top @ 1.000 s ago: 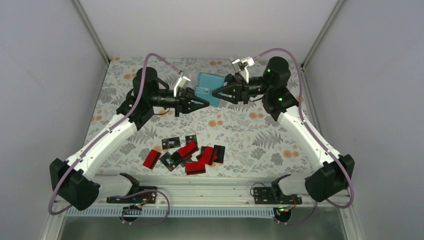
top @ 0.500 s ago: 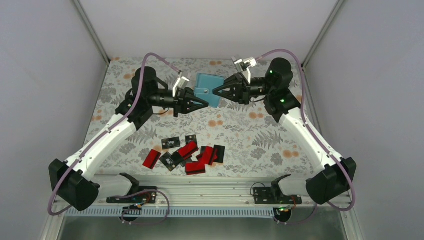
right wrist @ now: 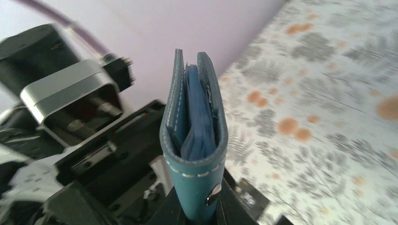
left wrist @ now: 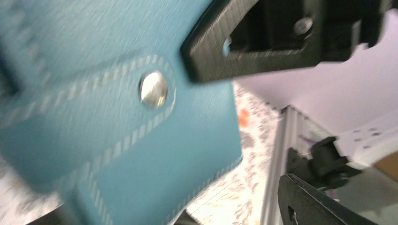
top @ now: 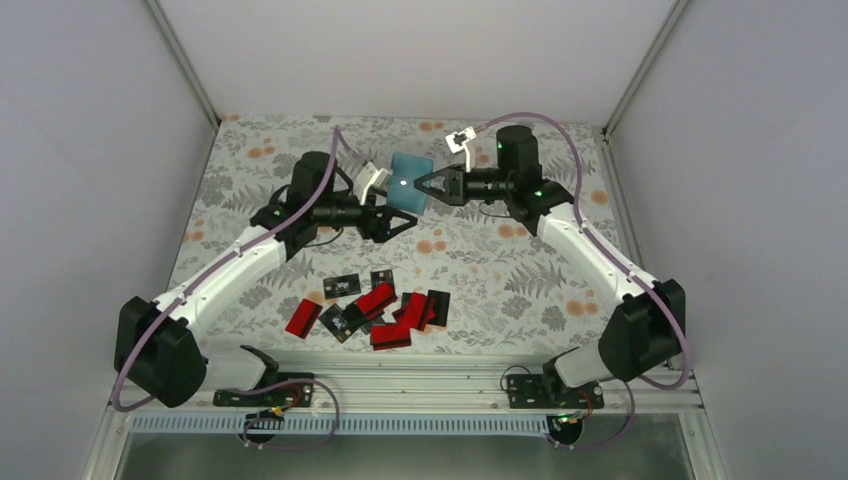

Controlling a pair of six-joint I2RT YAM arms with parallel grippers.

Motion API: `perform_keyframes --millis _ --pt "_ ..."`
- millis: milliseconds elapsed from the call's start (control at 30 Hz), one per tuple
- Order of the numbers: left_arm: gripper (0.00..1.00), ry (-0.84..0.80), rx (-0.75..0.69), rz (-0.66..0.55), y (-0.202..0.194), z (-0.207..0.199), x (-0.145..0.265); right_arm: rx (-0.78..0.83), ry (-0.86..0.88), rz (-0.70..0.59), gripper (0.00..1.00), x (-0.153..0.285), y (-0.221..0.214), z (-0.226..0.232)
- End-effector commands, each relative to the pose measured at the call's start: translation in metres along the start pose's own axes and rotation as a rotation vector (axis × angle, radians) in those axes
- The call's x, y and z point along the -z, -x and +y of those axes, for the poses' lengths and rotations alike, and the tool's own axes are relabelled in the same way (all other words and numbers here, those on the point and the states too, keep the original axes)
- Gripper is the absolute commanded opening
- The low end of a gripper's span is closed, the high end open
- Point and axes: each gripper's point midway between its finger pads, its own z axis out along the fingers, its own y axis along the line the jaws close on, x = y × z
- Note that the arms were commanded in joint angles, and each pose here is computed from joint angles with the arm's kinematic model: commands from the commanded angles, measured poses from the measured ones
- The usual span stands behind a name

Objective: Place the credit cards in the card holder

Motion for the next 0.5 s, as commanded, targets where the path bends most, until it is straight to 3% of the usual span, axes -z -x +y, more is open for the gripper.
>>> perform_keyframes --millis 0,200,467 --pt "0.81 0.246 0.01 0.04 -0.029 0.041 0.01 -0.109 -0.285 0.01 0.04 0.001 -0.028 -0.069" --pt "0.82 0.466 0.057 0.064 -0.05 0.073 0.019 -0.228 -0.393 0.107 0.04 -0.006 -0.069 -0.115" --pt "0.79 0.617 0.041 0.064 -0.05 0.093 0.002 -0.311 -0.413 0.187 0.04 -0.017 -0.096 -0.136"
